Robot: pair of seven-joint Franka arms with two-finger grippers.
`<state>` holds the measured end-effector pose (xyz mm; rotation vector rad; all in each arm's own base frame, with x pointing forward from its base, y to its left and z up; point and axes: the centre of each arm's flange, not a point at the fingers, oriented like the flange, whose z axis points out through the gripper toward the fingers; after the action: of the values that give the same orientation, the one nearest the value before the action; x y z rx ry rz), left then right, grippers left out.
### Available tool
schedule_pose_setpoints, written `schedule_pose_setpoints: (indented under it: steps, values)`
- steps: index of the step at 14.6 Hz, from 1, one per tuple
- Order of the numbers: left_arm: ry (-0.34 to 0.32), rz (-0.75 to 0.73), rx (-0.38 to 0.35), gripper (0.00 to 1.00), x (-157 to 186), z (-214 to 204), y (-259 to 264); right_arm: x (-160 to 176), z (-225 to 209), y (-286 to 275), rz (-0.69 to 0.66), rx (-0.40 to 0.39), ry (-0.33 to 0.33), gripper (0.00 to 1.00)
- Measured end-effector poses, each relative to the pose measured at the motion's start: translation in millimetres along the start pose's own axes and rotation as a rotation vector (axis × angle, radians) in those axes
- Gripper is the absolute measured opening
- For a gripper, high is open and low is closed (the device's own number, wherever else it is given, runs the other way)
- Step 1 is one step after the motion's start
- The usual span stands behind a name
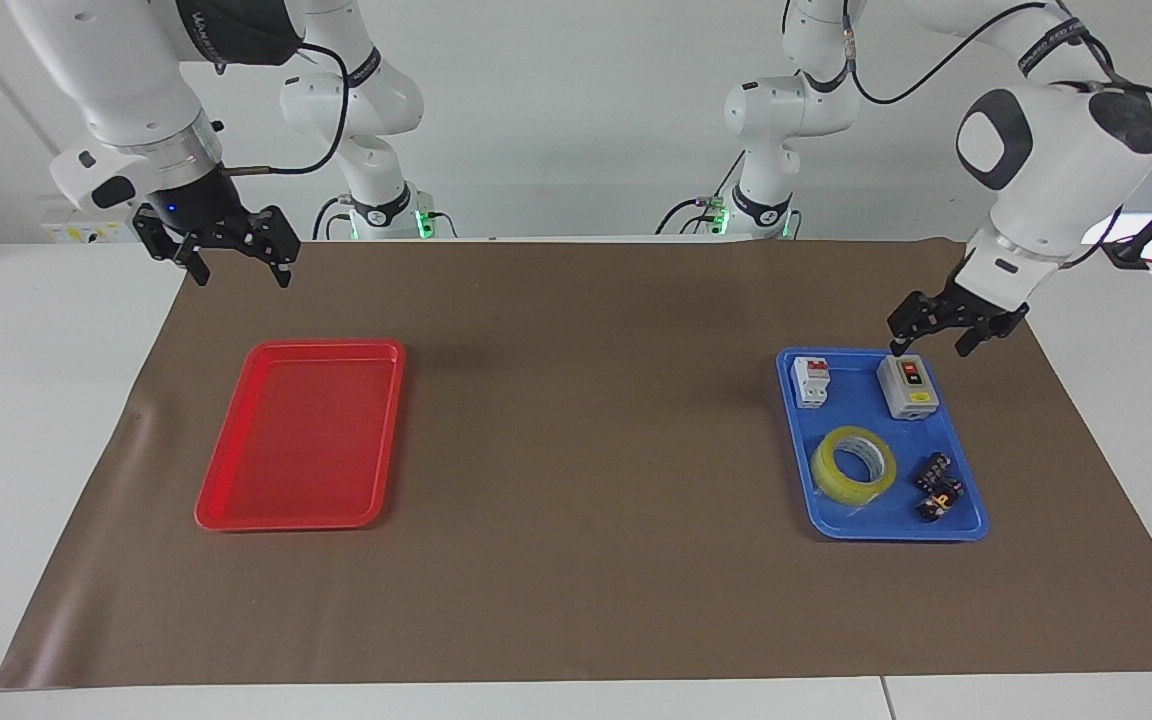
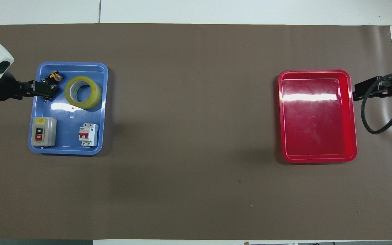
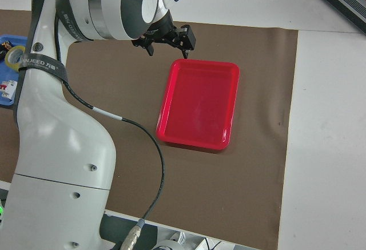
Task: Place and move tape with both arms
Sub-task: 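Reach the left gripper down into the blue tray onto the yellow tape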
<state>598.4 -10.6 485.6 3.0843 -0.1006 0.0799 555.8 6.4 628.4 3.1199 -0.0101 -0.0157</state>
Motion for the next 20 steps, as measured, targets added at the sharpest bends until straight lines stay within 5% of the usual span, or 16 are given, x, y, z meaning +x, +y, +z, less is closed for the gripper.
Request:
schedule_pose_setpoints:
  steps: [8,17,20]
  values:
    - [0.085,-0.007,0.012,1.0,34,111,-8,0,0,0,-0.011,0.0,0.0,1.0]
    - [0.048,-0.012,0.013,0.9,32,163,-11,0,1,0,-0.012,0.0,-0.001,1.0]
    - [0.045,-0.011,0.012,0.57,31,164,-11,0,2,0,-0.005,0.0,-0.004,1.0]
